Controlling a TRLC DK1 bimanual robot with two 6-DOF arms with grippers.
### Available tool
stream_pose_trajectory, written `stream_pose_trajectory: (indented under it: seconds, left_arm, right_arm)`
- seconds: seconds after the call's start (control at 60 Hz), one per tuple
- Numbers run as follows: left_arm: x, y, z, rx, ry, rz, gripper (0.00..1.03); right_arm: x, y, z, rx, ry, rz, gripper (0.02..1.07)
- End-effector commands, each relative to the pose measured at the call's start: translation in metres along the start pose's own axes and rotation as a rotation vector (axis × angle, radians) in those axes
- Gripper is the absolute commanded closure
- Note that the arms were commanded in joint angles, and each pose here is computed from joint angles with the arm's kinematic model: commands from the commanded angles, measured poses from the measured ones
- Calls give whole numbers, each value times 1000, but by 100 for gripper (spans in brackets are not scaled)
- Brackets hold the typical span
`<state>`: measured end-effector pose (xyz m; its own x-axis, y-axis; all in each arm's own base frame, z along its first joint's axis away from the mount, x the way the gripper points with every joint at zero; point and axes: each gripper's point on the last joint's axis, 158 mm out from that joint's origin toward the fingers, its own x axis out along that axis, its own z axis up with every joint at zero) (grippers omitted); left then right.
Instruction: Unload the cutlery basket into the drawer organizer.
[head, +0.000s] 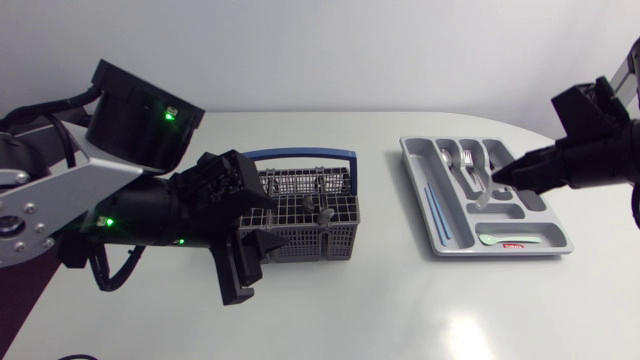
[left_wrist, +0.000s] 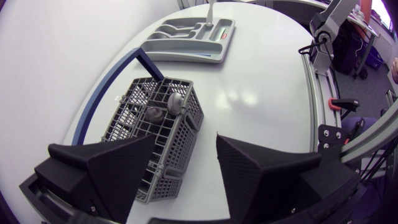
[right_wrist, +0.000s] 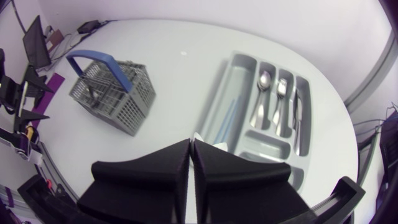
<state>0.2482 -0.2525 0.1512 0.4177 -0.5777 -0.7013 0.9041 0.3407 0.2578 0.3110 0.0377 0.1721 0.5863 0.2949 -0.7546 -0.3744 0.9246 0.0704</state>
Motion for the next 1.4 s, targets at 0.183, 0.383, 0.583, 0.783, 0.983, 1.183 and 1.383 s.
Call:
stream_pose_trajectory:
  seconds: [0.183, 0.383, 0.583, 0.783, 0.983, 1.183, 1.383]
  left_arm:
    - [1, 3, 8, 2, -16, 3, 17]
    - [1, 2, 9, 6, -21, 1, 17]
    - [0, 2, 5, 13, -18, 0, 17]
    - [1, -1, 4, 13, -17, -6, 17]
    - [-2, 1, 10, 11, -24, -2, 17]
    - [-2, -2, 12, 9, -19, -10, 17]
    - [-5, 1, 5, 2, -7, -1, 17]
  right_arm:
    - [25, -83, -63, 15, 114, -198, 101]
    - [50, -131, -90, 34, 183, -340, 101]
    - [59, -151, -103, 50, 229, -424, 101]
    - [85, -152, -120, 57, 266, -422, 101]
    - [104, -123, -114, 19, 264, -384, 75]
    - [104, -112, -99, -8, 225, -369, 47]
    - [60, -76, -54, -88, 55, -285, 40]
